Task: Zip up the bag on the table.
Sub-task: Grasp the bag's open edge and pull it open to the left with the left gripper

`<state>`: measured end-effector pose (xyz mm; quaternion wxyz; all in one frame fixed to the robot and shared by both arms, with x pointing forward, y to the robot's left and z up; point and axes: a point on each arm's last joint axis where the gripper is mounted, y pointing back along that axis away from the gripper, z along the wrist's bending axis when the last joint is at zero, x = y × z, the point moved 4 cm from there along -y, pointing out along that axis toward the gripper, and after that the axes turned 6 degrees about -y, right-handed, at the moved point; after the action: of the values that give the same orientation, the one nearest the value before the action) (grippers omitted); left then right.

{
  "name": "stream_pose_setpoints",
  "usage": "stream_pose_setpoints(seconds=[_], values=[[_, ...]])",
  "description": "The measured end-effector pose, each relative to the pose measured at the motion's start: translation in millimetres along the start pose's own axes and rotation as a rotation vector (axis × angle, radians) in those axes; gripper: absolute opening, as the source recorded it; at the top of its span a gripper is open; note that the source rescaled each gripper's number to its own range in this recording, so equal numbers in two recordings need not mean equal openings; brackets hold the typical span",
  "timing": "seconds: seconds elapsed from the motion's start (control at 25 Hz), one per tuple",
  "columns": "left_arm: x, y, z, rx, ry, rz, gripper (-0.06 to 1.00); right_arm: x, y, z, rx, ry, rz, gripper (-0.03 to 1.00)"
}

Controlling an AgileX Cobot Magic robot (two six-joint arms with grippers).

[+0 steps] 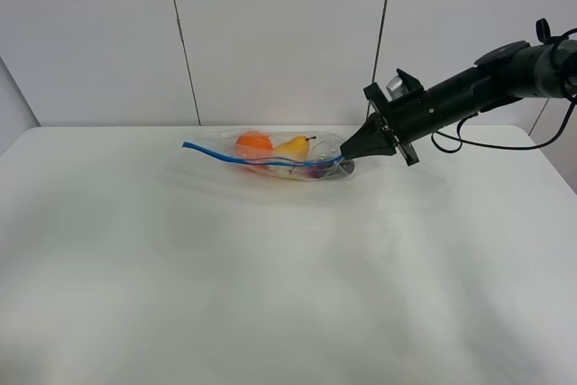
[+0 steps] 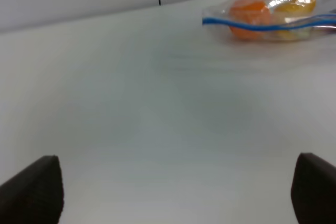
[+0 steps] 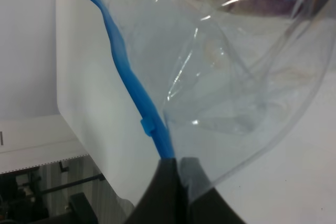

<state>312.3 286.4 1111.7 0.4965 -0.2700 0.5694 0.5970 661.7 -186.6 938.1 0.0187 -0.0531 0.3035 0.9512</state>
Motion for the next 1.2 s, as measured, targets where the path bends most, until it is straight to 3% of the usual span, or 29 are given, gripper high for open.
stream_pose_setpoints(seconds=[0.12, 0.36, 0.48, 0.6, 0.76, 1.04, 1.2], values=[[-25, -31, 10, -0.001, -0.153, 0.015, 1.0, 0, 0, 0, 0.0, 0.0, 0.0, 0.0], [-54, -99, 25, -0.041, -0.715, -0.011, 1.0, 0, 0, 0, 0.0, 0.0, 0.0, 0.0], [-61, -129, 30, -0.072, -0.916, -0.029, 1.0, 0, 0, 0, 0.0, 0.0, 0.0, 0.0], [-66, -153, 31, -0.084, -0.937, -0.061, 1.0, 0, 0, 0, 0.0, 0.0, 0.0, 0.0], [-68, -175, 12, -0.015, -0.926, -0.099, 1.0, 0, 0, 0, 0.0, 0.0, 0.0, 0.0], [-70, -202, -70, 0.205, -1.024, -0.23, 1.0, 0, 0, 0, 0.0, 0.0, 0.0, 0.0], [-70, -218, -114, 0.259, -1.062, -0.32, 1.0, 0, 0, 0, 0.0, 0.0, 0.0, 0.0]])
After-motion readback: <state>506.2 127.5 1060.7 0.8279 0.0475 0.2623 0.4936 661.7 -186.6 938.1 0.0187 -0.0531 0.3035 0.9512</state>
